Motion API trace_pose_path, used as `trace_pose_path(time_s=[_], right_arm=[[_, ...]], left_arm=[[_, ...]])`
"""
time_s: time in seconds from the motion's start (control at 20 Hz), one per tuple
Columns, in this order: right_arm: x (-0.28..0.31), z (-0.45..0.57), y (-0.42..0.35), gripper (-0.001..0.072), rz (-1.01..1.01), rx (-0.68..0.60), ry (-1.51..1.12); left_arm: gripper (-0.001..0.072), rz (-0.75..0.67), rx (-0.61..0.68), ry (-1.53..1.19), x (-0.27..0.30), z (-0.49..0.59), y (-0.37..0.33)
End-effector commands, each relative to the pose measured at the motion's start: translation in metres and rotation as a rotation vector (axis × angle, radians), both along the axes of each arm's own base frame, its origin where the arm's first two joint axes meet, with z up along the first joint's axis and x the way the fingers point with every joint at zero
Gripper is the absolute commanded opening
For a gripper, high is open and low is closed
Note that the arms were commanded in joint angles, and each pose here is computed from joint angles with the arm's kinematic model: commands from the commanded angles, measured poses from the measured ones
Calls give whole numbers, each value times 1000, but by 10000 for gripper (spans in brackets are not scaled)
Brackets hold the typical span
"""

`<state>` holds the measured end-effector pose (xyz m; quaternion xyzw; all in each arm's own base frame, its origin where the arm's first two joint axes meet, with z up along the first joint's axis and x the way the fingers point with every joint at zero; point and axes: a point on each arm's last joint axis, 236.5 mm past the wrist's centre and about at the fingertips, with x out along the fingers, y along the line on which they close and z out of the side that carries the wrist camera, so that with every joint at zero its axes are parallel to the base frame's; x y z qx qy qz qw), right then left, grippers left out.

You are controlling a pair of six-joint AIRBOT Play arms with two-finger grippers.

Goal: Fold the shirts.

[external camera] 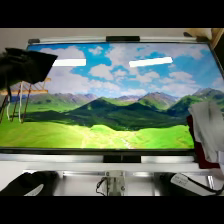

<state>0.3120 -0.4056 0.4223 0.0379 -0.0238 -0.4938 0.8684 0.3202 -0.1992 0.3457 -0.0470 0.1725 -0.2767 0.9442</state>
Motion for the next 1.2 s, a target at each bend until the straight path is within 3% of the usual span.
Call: trace_pose_path(time_s=[0.0, 0.45, 1.15], right_arm=[[-22, 6, -24, 52, -54, -22, -46], [-101, 26, -62, 52, -217, -78, -63], [-256, -9, -87, 52, -548, 111, -45]], left_arm=[[464, 0, -3, 4, 0, -1, 0], [464, 3, -8, 11, 0, -1, -1], [464, 6, -16, 15, 0, -1, -1]])
